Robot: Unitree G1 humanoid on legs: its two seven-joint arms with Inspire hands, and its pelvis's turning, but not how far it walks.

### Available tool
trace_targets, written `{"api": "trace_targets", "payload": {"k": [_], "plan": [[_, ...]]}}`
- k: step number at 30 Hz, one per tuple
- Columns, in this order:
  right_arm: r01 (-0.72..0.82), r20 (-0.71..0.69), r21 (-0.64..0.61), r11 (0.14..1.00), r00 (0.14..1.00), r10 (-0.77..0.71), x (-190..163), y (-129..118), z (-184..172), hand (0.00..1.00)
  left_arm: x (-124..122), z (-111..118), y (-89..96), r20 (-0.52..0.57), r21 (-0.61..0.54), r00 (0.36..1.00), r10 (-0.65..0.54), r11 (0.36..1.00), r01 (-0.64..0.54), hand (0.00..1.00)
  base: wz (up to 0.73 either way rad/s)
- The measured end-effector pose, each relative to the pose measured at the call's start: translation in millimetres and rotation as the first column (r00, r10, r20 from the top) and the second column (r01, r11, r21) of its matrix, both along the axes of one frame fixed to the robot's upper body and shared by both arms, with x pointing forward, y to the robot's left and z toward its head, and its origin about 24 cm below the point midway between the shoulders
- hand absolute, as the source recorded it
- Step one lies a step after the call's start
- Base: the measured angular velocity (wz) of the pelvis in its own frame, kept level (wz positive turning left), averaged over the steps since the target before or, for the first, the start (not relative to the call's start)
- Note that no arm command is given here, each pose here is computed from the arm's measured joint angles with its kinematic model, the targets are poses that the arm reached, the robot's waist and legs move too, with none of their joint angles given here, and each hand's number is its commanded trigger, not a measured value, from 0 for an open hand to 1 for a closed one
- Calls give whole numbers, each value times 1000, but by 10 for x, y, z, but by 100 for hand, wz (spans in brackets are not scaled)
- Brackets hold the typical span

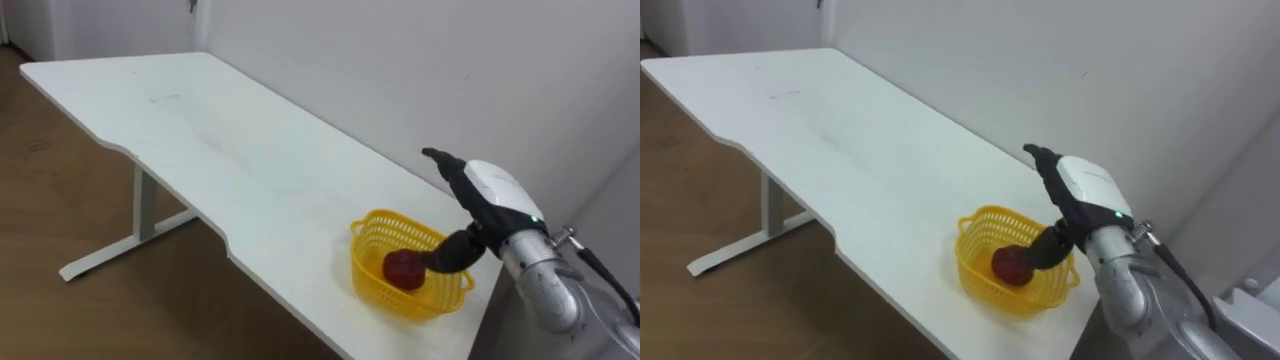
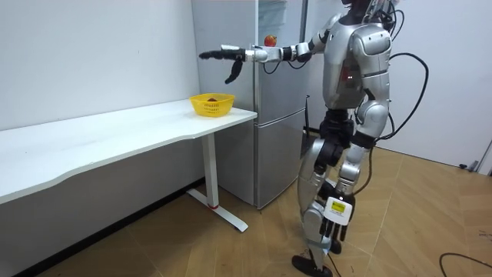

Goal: Retrieve from the upper fridge

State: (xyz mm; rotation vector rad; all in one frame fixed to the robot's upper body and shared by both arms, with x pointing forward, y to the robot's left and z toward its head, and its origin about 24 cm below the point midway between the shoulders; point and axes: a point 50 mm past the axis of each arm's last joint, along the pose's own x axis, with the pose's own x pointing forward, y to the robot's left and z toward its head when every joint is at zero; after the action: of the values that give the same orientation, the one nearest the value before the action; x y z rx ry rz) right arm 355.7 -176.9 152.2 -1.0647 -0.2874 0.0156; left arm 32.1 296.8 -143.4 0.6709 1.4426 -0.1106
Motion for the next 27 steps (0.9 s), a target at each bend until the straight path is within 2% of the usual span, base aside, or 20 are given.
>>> {"api": "trace_targets", "payload": {"k": [6,8,11,16,18,23,27], "plan": [[-156,216,72,985,967,138,-205,292,403,0,-17,-6,-42,24,18,1000,-4,1000,4,0,-17],[-230,292,104,968,937,191,-333,382,516,0,-147,-31,-88,4,18,1000,8,1000,-8,0,-38],[-268,354,116,956,911,213,-427,416,582,0,-271,-37,-93,-19,22,1000,20,1000,-20,0,-25],[-308,456,132,942,863,218,-550,417,811,0,-311,-53,-113,-20,16,999,37,999,-37,0,-17],[-337,514,135,932,828,225,-638,415,933,0,-328,-64,-133,-24,9,999,41,999,-41,0,-26],[-433,705,168,886,681,199,-932,407,1169,0,-369,-84,-173,-18,-13,998,55,998,-56,0,-18],[-437,769,191,879,624,143,-1016,318,1224,0,-394,-104,-215,-22,-27,998,58,998,-59,0,-9]]}}
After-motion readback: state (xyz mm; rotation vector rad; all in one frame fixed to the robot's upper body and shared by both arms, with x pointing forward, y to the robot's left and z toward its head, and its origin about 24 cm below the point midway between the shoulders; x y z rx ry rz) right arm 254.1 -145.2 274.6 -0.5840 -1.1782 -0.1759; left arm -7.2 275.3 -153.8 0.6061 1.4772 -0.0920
